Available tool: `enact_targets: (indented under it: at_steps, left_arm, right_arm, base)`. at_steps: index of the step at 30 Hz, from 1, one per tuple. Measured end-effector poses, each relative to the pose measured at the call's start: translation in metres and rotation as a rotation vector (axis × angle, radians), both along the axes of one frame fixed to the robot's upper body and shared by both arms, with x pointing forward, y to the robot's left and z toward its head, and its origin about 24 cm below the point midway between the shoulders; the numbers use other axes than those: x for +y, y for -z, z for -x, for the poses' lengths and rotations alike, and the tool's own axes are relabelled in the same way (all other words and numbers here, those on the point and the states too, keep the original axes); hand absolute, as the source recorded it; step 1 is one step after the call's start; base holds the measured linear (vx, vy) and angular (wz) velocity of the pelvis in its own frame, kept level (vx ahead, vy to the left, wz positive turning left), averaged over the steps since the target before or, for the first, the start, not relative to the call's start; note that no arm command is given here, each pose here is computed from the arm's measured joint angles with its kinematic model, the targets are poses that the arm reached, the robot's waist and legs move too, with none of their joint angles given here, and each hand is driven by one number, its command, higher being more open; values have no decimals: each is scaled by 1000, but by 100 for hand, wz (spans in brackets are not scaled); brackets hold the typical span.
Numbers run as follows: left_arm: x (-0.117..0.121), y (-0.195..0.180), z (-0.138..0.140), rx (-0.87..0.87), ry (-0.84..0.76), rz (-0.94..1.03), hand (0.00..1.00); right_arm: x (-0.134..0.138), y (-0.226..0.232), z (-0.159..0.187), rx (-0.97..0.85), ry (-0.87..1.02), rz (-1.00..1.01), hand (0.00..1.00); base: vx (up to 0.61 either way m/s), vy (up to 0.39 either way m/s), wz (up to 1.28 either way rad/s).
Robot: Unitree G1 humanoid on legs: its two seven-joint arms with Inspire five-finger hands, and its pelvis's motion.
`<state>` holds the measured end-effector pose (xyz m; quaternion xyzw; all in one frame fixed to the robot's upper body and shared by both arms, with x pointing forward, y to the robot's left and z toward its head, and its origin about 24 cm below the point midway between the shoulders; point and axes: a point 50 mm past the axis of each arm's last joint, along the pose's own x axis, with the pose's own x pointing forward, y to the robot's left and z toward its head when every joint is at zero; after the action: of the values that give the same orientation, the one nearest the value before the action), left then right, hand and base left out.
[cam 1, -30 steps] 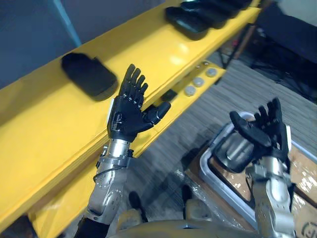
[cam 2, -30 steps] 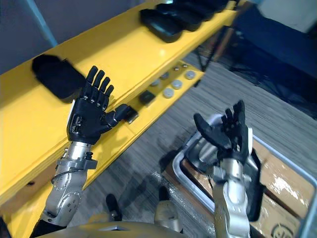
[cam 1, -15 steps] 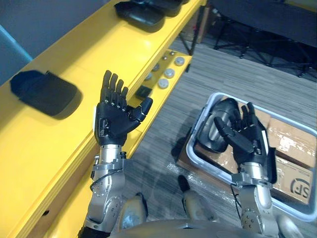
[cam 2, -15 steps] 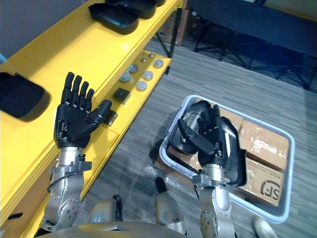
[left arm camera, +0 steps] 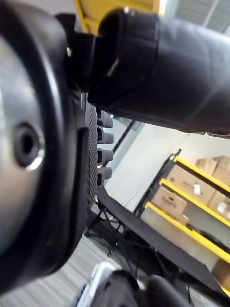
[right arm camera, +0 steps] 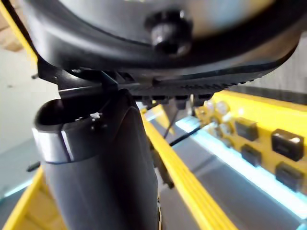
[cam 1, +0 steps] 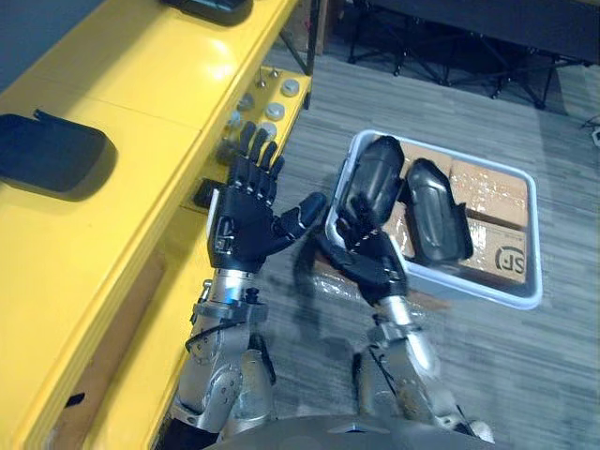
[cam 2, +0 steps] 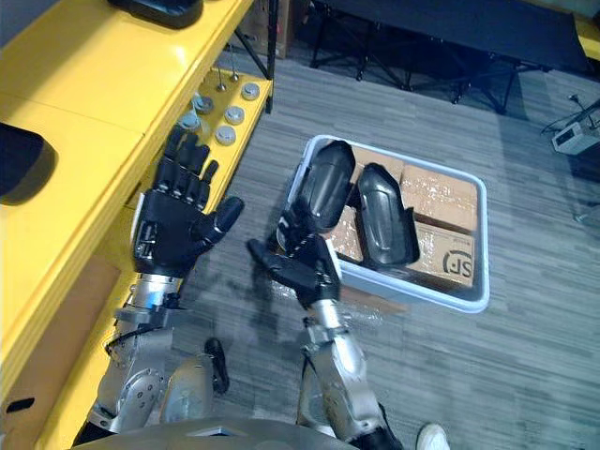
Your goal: Walk over and take three plastic housings, then place them on the shelf
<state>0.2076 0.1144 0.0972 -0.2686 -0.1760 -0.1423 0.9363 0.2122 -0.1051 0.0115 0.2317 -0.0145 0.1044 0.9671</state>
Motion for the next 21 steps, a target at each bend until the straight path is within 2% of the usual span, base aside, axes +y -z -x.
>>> enact_targets:
  at_steps: [4, 7, 10, 13, 17, 19, 21]
  left_arm:
    - [-2, 12, 1, 70, 39, 12, 100]
    - [-10, 20, 3, 117, 76, 34, 100]
    - [-22, 27, 8, 137, 146, 27, 100]
    - [-25, 31, 7, 144, 161, 0, 100]
    - [-24, 39, 5, 208, 134, -58, 100]
    - [-22, 48, 4, 245, 77, -208, 100]
    - [-17, 56, 3, 285, 48, -288, 100]
  right_arm:
    - [-18, 18, 6, 102, 45, 92, 100]
    - [-52, 23, 9, 132, 93, 183, 100]
    - [-92, 31, 30, 192, 225, 233, 100]
    - [-99, 38, 42, 238, 264, 237, 100]
    - [-87, 40, 40, 246, 294, 260, 100]
    - [-86, 34, 30, 222, 351, 316, 100]
    - [-96, 23, 14, 174, 430, 363, 100]
  base:
    - [-61, -271, -73]
    - [-18, -215, -95]
    - [-17, -64, -29]
    - [-46, 33, -2]
    - [-59, 55, 10]
    - [-50, 62, 6]
    - [-35, 58, 7]
